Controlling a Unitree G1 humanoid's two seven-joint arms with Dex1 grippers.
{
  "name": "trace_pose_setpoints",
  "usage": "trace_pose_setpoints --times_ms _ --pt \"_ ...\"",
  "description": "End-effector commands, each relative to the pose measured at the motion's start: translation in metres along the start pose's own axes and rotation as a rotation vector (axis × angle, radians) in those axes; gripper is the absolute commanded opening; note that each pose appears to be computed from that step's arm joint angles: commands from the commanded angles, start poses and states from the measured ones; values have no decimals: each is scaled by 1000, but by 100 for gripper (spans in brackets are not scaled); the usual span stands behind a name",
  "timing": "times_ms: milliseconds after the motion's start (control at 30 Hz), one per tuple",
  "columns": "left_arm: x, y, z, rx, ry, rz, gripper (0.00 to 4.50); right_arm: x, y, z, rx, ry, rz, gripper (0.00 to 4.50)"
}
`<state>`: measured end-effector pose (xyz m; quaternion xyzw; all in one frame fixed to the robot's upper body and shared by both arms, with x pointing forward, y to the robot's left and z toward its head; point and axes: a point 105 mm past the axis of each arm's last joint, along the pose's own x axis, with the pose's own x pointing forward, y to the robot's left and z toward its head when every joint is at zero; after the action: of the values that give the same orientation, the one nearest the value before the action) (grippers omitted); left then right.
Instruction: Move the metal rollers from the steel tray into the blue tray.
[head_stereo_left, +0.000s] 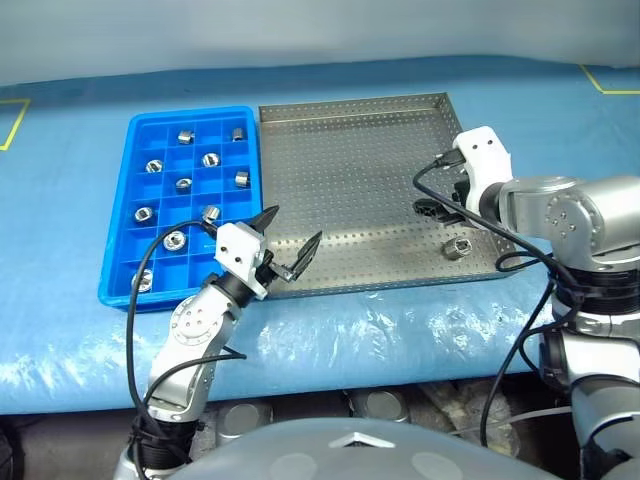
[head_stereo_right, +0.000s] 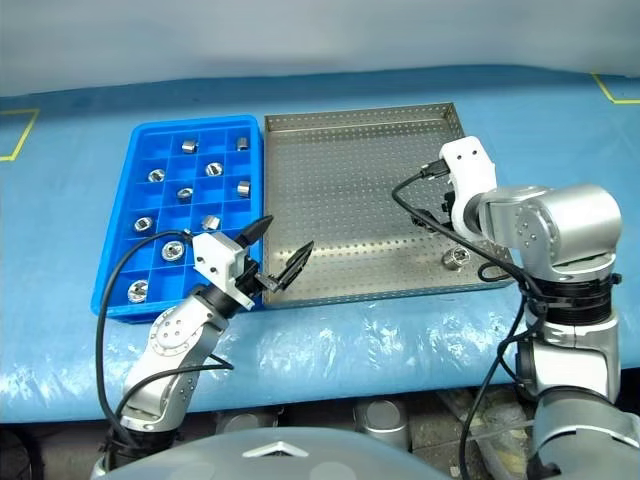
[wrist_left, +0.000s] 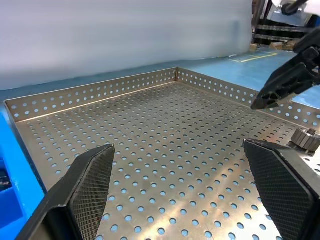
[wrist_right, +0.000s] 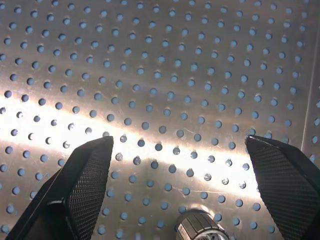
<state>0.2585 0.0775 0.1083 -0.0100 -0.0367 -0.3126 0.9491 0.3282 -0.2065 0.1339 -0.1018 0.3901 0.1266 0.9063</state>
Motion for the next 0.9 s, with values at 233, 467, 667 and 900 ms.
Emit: trace_pose_setpoints --times_ms 233,467,667,900 --pt "0 -5 5 -8 -33 -1 450 -10 -13 -15 10 107 30 446" --pt "1 -10 4 -12 -24 -32 450 -13 -20 -38 10 215 37 446" --pt "1 -18 1 -25 0 -101 450 -6 -19 -54 55 260 42 446" --pt "-4 -38 -7 -16 75 -254 450 4 -15 -66 108 278 55 446"
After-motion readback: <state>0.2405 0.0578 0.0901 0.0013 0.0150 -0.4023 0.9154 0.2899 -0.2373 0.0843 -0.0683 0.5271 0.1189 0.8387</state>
